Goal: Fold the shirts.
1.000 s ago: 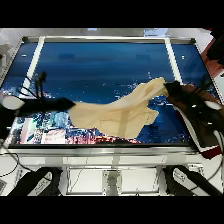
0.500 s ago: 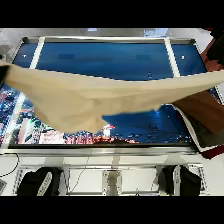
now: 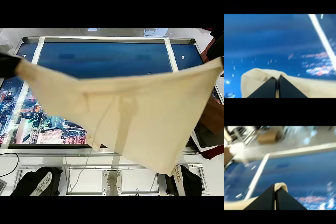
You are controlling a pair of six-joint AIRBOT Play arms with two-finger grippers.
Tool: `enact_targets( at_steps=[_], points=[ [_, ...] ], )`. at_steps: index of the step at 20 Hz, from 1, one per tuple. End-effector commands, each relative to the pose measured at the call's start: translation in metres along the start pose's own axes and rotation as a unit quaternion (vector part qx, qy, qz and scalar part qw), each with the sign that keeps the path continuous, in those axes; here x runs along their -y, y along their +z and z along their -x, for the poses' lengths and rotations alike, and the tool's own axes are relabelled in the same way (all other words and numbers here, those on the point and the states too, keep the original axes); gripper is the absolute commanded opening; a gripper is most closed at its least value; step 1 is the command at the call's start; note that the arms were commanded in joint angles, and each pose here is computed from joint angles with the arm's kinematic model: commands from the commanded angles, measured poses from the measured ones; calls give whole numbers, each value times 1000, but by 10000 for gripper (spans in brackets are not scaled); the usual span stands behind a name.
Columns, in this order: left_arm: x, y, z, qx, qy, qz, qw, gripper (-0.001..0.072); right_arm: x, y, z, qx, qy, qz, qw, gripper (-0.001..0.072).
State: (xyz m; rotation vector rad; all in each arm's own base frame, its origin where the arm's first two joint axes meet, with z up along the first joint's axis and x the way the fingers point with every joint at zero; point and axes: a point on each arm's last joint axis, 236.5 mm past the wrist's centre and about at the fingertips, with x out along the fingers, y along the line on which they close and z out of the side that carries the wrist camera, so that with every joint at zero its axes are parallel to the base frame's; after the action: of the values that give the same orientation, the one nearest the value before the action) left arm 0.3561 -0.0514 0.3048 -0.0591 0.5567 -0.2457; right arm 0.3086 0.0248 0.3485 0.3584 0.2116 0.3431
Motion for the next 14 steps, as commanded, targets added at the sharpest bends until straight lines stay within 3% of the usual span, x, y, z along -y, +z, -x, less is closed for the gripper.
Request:
enact_targets(
  at_steps=[1, 5, 11, 12, 13, 14],
  points=[
    [-30, -36, -122, -92, -11, 47, 995, 13, 66, -54, -78, -79, 10, -77, 994, 23],
    [-29, -84, -227, -146, -47, 106, 982, 13, 99, -149, -191, -162, -16, -99, 982, 23],
    [-35, -83, -301, -82, -27, 117, 989, 21, 129, -227, -293, -106, -126, -122, 979, 27],
    [-36, -79, -301, -74, -25, 117, 990, 112, 132, -223, -295, -90, -135, -117, 980, 33],
    [-35, -76, -300, -73, -26, 116, 990, 385, 135, -215, -296, -73, -144, -113, 980, 106],
    [-33, -74, -298, -76, -30, 114, 990, 652, 138, -208, -295, -60, -150, -111, 981, 345]
  ],
)
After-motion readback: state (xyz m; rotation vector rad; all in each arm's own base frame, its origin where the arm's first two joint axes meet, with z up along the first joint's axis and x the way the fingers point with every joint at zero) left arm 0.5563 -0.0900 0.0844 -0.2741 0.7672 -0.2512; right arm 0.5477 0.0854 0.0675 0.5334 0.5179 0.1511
